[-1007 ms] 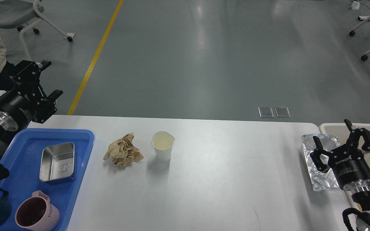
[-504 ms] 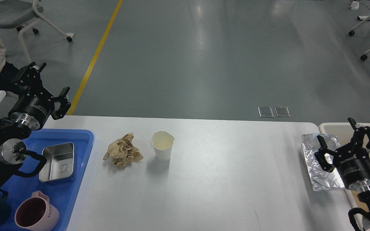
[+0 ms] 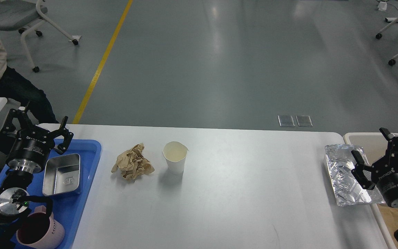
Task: Tidy desktop
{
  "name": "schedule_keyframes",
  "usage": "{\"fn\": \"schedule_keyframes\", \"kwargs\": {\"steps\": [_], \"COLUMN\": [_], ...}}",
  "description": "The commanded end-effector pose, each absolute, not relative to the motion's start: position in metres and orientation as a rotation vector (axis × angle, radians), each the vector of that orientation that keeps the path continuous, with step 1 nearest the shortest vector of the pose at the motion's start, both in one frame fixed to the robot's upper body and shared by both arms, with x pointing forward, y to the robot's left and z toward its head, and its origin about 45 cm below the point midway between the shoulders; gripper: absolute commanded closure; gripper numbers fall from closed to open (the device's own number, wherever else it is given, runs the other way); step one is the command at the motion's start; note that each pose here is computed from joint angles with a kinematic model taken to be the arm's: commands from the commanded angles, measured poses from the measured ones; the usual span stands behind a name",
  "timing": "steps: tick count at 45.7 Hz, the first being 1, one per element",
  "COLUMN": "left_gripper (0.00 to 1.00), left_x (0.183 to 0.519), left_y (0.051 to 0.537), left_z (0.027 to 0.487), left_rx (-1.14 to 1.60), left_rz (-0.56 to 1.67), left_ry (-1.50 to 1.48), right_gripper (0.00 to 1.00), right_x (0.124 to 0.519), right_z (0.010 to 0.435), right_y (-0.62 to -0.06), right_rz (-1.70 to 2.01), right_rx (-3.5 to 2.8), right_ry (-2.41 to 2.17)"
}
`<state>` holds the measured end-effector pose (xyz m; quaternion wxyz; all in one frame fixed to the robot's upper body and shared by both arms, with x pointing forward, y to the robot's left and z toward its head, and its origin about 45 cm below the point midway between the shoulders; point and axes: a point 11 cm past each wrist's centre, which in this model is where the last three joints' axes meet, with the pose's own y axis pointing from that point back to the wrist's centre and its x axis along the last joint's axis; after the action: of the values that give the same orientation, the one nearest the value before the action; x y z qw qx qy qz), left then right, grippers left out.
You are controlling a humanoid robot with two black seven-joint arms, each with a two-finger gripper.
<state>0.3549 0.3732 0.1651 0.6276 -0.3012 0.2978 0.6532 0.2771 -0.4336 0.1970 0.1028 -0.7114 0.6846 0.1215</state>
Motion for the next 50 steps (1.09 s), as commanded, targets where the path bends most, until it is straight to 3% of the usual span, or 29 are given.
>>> {"fn": "schedule_keyframes", "kwargs": {"steps": [1, 12, 21, 29, 36, 50], "left_gripper": [0.04, 0.04, 0.04, 0.04, 0.04, 0.04], "left_x": [0.353, 0.343, 0.333, 0.329, 0.328, 0.327], "left_y": [0.362, 0.354, 0.354, 0.354, 0.355, 0.355], "left_z": [0.152, 0.136, 0.124, 0.12, 0.119, 0.118], "left_rx": [-0.72, -0.705, -0.684, -0.671, -0.669, -0.666], "left_rz": [1.491, 1.496, 1.511, 1.521, 1.521, 1.525], "left_ry": [0.725, 0.773, 0.799, 0.808, 0.809, 0.81], "right_gripper": [0.0, 0.0, 0.0, 0.0, 0.0, 0.0], "right_x": [0.279, 0.263, 0.261, 0.265, 0.268, 0.25], "right_z": [0.205, 0.218, 0.258, 0.271, 0.273, 0.253], "right_y": [-0.439, -0.475, -0.508, -0.51, -0.491, -0.473], "right_rz": [0.255, -0.003, -0.226, -0.502, -0.821, -1.818], "right_rx": [-2.355, -2.816, -3.054, -3.224, -3.371, -3.772], "right_ry": [2.069, 2.214, 2.284, 2.267, 2.129, 1.501]}}
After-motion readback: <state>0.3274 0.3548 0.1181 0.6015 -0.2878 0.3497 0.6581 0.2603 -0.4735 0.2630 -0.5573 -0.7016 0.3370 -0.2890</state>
